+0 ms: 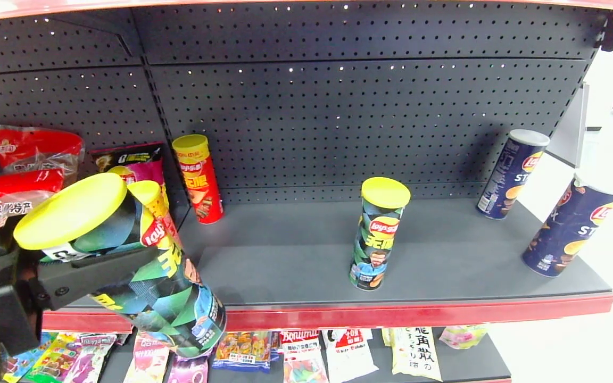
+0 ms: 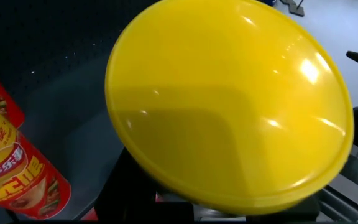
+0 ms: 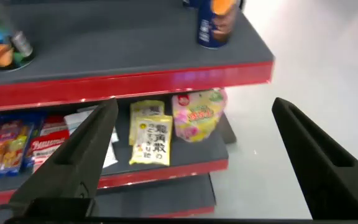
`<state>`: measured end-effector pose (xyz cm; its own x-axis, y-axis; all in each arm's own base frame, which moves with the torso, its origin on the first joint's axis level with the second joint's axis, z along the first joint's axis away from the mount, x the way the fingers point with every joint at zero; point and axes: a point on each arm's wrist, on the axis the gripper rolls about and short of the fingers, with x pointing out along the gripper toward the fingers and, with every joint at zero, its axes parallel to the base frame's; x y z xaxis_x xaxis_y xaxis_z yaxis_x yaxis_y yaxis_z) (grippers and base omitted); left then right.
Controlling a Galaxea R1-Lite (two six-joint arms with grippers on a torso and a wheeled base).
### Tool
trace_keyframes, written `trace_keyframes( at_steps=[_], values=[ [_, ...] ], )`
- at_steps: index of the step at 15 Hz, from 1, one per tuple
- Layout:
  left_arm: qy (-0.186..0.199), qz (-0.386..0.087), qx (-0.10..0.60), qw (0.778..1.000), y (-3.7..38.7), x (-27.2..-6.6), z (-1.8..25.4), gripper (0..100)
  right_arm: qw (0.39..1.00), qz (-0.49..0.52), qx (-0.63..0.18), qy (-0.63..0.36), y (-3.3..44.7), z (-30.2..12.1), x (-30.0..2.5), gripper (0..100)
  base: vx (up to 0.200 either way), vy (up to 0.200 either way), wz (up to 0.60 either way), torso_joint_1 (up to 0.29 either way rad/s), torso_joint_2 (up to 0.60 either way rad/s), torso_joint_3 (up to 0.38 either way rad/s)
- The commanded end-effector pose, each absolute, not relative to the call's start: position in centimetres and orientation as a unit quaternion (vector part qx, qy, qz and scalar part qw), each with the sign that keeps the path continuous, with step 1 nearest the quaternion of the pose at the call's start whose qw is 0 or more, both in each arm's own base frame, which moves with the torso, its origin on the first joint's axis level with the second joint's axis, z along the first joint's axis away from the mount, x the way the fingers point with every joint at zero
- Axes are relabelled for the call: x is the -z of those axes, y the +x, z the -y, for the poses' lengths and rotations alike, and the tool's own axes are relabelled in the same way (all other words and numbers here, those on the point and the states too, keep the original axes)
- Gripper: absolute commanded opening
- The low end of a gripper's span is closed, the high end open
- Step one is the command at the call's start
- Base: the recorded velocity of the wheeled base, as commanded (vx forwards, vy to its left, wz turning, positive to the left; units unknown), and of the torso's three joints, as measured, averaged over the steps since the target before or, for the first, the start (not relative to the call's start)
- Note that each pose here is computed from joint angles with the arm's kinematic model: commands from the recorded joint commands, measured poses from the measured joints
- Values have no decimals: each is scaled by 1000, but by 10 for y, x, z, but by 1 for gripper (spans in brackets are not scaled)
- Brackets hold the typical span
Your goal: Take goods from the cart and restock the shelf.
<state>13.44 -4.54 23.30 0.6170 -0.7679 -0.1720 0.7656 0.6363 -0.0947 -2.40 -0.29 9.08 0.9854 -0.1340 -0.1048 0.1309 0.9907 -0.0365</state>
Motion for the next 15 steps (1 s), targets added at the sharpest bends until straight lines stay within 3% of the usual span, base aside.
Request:
trace_keyframes(
  at_steps=[1, 4, 7, 11, 13, 15],
  values=[
    [-5, -101, 440, 892, 132, -231, 49, 0, 998, -21, 43, -35, -30, 2, -85, 100, 0, 0, 0, 0, 0, 0],
    [-7, -112, 440, 891, 130, -224, 49, 0, 997, 2, -71, -27, -27, -3, -83, 100, 0, 0, 0, 0, 0, 0],
    [-7, -108, 440, 892, 130, -227, 49, 0, 999, 3, -18, -45, -26, -1, -82, 100, 0, 0, 0, 0, 0, 0],
    [-8, -107, 438, 892, 128, -226, 48, 0, 998, 35, 14, -43, -33, 0, -110, 100, 0, 0, 0, 0, 0, 0],
    [-8, -108, 438, 892, 128, -225, 48, 0, 999, 2, 16, -46, -26, 1, -83, 100, 0, 0, 0, 0, 0, 0],
    [-7, -106, 437, 893, 129, -227, 48, 0, 999, 20, 6, -46, -24, 0, -83, 100, 0, 0, 0, 0, 0, 0]
  ],
)
